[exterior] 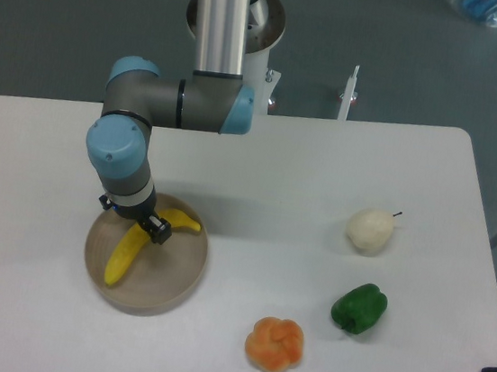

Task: Pick up the banana from the plate
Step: 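Close the gripper on the banana, then lift the banana off the plate and carry it toward the green pepper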

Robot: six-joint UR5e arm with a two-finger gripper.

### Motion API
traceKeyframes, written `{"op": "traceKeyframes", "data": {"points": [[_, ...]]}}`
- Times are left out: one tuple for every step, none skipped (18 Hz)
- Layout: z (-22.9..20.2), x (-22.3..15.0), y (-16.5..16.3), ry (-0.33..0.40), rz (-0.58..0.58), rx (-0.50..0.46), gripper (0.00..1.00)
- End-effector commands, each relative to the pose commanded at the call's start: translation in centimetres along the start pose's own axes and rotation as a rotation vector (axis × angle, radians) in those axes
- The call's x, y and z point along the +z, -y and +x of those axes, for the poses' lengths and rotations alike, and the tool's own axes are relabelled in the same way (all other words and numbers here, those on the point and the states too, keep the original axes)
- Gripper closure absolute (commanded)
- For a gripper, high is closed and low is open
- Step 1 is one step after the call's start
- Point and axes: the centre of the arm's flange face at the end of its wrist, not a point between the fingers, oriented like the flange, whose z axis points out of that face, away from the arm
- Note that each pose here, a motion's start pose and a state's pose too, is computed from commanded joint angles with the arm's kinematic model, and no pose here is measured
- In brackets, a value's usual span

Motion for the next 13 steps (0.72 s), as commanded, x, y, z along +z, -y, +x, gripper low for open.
{"op": "traceKeyframes", "data": {"points": [[-0.1, -0.1, 0.1, 0.002, 0.002, 0.001, 0.72], [0.0, -0.2, 0.0, 0.002, 0.002, 0.001, 0.72], [-0.1, 0.0, 0.1, 0.001, 0.001, 0.003, 0.72], [-0.1, -0.1, 0.1, 0.002, 0.002, 0.003, 0.72], [-0.2, -0.2, 0.2, 0.004, 0.005, 0.003, 0.72], [-0.1, -0.2, 0.2, 0.003, 0.004, 0.003, 0.72], [-0.2, -0.3, 0.3, 0.004, 0.008, 0.003, 0.72], [-0.5, -0.6, 0.3, 0.008, 0.013, -0.002, 0.72], [-0.6, -1.0, 0.2, 0.012, 0.018, -0.002, 0.73], [-0.9, -1.3, 0.2, 0.017, 0.022, 0.004, 0.75], [-1.2, -1.8, 0.3, 0.023, 0.030, 0.013, 0.75], [-1.9, -2.4, 0.2, 0.031, 0.039, 0.016, 0.75], [-2.9, -3.7, -0.2, 0.048, 0.056, 0.017, 0.75]]}}
